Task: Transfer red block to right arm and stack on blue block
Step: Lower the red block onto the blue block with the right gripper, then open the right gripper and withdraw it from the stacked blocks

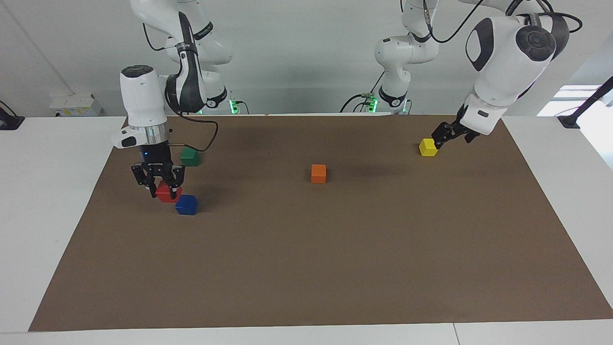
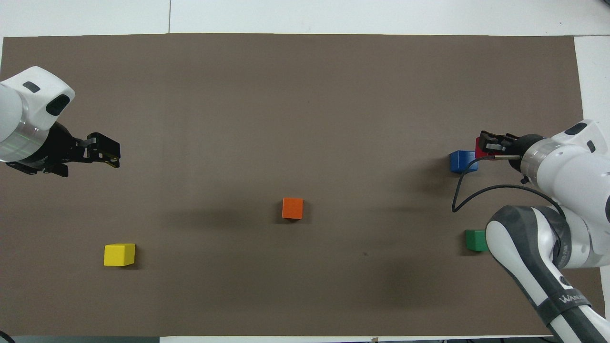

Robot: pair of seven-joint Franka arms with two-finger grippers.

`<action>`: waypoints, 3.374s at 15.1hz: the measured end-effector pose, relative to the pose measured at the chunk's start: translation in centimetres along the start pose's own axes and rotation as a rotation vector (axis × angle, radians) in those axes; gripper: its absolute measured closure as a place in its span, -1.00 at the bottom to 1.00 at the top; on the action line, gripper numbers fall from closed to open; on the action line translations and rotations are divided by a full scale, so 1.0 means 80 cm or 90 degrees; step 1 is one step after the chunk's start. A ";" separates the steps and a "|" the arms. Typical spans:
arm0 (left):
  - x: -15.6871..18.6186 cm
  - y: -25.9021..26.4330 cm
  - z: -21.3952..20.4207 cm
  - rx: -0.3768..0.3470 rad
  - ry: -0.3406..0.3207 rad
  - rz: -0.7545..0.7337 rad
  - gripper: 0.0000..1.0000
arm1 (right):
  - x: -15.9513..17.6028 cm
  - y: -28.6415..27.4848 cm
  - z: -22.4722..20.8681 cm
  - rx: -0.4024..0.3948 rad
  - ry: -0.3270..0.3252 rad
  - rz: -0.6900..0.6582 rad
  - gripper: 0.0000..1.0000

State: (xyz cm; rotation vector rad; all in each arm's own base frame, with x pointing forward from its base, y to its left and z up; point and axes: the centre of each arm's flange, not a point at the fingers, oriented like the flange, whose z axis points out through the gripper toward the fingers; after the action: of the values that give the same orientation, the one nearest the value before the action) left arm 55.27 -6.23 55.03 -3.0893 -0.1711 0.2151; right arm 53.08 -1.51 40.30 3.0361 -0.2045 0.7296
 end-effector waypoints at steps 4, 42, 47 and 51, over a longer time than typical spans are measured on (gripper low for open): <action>-0.001 0.005 -0.008 -0.002 0.009 0.004 -1.00 | -0.010 -0.001 0.018 -0.001 -0.021 0.010 -0.10; 0.006 0.009 -0.013 -0.027 0.030 0.003 -1.00 | -0.021 -0.009 0.058 -0.004 -0.073 0.032 -0.20; 0.006 0.010 -0.014 -0.029 0.031 0.003 -1.00 | -0.021 -0.010 0.058 -0.004 -0.078 0.031 -0.87; 0.005 0.010 -0.018 -0.030 0.035 0.004 -1.00 | 0.006 -0.020 0.039 -0.016 -0.133 0.025 -1.00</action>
State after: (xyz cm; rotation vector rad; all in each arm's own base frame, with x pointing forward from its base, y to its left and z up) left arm 55.93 -7.03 56.35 -3.1381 -0.1679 0.1282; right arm 55.07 -0.09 37.78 3.0899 -0.2731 0.4059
